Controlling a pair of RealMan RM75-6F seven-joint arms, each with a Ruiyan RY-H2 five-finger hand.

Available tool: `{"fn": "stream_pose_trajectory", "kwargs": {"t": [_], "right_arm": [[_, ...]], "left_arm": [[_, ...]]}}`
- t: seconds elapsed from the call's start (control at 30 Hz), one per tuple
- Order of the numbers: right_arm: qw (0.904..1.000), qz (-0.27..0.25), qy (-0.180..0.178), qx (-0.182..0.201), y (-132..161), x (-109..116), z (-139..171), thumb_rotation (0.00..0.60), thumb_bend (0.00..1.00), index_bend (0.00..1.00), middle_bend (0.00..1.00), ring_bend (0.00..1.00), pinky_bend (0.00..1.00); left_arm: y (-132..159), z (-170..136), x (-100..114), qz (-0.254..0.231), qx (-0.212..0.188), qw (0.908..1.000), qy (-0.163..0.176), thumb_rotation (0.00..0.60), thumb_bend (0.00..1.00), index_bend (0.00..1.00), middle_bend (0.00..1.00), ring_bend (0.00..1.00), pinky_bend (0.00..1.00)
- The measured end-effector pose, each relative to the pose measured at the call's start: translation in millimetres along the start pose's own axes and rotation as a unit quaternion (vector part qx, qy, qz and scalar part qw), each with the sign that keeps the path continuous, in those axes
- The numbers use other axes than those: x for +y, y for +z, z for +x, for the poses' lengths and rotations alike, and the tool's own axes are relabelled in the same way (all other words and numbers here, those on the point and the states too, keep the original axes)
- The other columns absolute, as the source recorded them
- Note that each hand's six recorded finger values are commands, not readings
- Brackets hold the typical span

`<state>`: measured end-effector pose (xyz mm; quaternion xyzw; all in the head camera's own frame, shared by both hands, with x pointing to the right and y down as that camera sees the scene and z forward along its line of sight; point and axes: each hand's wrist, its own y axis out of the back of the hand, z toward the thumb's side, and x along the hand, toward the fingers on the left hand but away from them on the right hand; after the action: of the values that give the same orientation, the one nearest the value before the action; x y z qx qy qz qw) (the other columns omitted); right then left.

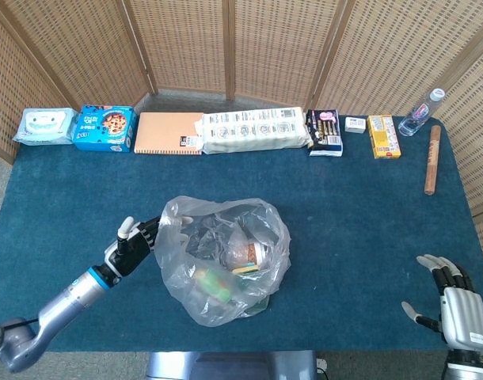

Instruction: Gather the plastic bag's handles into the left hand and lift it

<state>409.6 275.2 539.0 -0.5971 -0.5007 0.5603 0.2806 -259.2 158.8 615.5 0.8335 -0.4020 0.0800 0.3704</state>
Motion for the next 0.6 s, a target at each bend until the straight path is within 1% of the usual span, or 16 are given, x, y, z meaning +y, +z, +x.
{"fn": "stream_pose_trajectory", "kwargs": {"t": [0.03, 0.17, 0.27, 0.33, 0.4, 0.5, 0.6], "right_arm": [[1.0, 0.0, 0.001, 0.0, 0, 0, 0, 0.6, 0.17, 0.2, 0.22, 0.17, 0.11], [1.0, 0.0, 0.002, -0.001, 0, -2, -2, 0.6, 0.17, 0.2, 0.22, 0.17, 0.11], [1.0, 0.0, 0.002, -0.002, 0, -2, -2, 0.6, 0.17, 0.2, 0.22, 0.17, 0.11], [1.0, -0.001, 0.002, -0.001, 0, -2, -2, 0.6, 0.17, 0.2, 0.22, 0.17, 0.11], [1.0, -0.002, 0.002, -0.001, 0, -2, -2, 0.6, 0.17, 0.2, 0.22, 0.17, 0.11], [1.0, -0.002, 0.001, -0.001, 0, -2, -2, 0.6, 0.17, 0.2, 0.22, 0.17, 0.11], [1.0, -0.001, 0.0, -0.002, 0, -1, -2, 0.6, 0.17, 0.2, 0.22, 0.17, 0.11]], "left_arm": [[0, -4, 0, -0.004, 0.0, 1.0, 0.005, 0.0, 0.09, 0.3, 0.22, 0.15, 0.2], [-1, -14, 2, -0.005, 0.0, 1.0, 0.008, 0.0, 0.09, 0.3, 0.22, 0.15, 0.2], [-2, -17, 6, -0.005, 0.006, 0.9999, 0.013, 0.0, 0.09, 0.3, 0.22, 0.15, 0.2], [-6, -16, 8, -0.004, 0.018, 0.9997, 0.015, 0.0, 0.09, 0.26, 0.22, 0.15, 0.2], [-10, -14, 9, -0.004, 0.032, 0.9994, 0.014, 0.0, 0.09, 0.17, 0.22, 0.15, 0.21], [-13, -5, 9, -0.006, 0.052, 0.9986, 0.006, 0.0, 0.09, 0.11, 0.21, 0.15, 0.21], [-11, 6, 7, 0.001, 0.061, 0.9981, -0.004, 0.0, 0.09, 0.08, 0.21, 0.15, 0.21]]}}
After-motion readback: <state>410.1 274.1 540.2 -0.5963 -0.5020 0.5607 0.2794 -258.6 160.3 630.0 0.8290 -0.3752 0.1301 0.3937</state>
